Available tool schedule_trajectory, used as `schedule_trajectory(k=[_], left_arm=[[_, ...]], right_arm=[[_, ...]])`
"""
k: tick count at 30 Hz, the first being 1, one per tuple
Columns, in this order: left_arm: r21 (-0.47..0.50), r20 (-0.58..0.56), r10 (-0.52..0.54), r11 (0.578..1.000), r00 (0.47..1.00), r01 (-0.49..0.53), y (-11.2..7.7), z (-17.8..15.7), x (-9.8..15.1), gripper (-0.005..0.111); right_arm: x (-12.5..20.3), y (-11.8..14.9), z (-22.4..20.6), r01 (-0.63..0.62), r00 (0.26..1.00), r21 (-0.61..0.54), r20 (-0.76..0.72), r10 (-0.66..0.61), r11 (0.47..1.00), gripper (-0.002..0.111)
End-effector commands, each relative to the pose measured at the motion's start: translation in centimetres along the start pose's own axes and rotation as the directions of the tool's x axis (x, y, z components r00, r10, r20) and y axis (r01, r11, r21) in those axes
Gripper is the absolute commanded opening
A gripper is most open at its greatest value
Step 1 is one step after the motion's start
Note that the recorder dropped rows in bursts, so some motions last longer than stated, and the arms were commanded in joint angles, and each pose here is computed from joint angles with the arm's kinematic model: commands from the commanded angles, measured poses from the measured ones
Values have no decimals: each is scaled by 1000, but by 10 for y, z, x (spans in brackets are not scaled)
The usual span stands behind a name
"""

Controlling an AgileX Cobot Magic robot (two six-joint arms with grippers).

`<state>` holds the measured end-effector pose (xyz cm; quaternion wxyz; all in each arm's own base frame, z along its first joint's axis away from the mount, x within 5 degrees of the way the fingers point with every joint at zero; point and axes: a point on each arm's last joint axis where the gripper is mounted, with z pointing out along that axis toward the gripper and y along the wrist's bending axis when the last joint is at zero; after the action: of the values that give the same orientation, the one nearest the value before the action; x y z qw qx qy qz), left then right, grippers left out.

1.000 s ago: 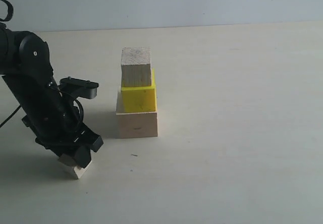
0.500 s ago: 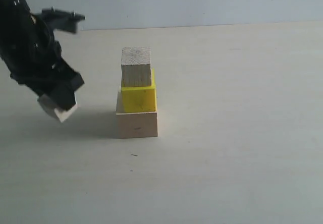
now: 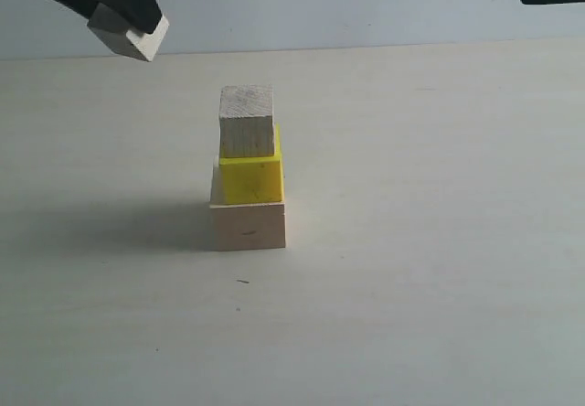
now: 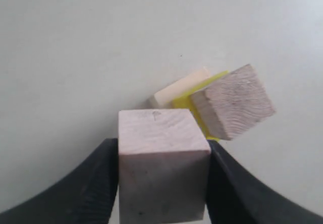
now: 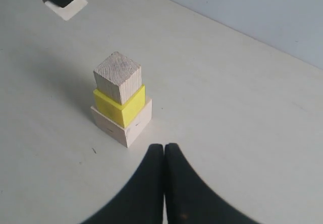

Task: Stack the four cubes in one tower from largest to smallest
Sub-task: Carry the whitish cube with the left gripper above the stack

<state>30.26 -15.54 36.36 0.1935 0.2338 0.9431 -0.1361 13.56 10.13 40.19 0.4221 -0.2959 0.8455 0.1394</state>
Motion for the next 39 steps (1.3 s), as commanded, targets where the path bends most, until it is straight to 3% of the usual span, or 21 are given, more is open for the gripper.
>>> schedule_trajectory(k=[1,5,15,25,32,39], left_arm=[[44,20,-146,989,989,145,-4,-8,-2,0],[51,22,-257,966,966,255,-6,-10,-4,0],[63,1,-353,934,936,352,-26,-4,-7,0],[99,-9,-367,925,930,366,-28,13,-30,0],[103,-93,-356,926,930,364,-38,46,-32,0],[72,-97,-372,922,923,380,-44,51,-31,0]], right_arm=[[1,-2,0,8,1000,12,-2,-8,1000,0],[1,-2,0,8,1000,12,-2,-8,1000,0],[1,-2,0,8,1000,12,-2,-8,1000,0],[1,-1,0,5,1000,8,-2,-5,1000,0],[1,-1,0,2,1000,8,-2,-2,1000,0],[1,-1,0,2,1000,8,-2,-2,1000,0]])
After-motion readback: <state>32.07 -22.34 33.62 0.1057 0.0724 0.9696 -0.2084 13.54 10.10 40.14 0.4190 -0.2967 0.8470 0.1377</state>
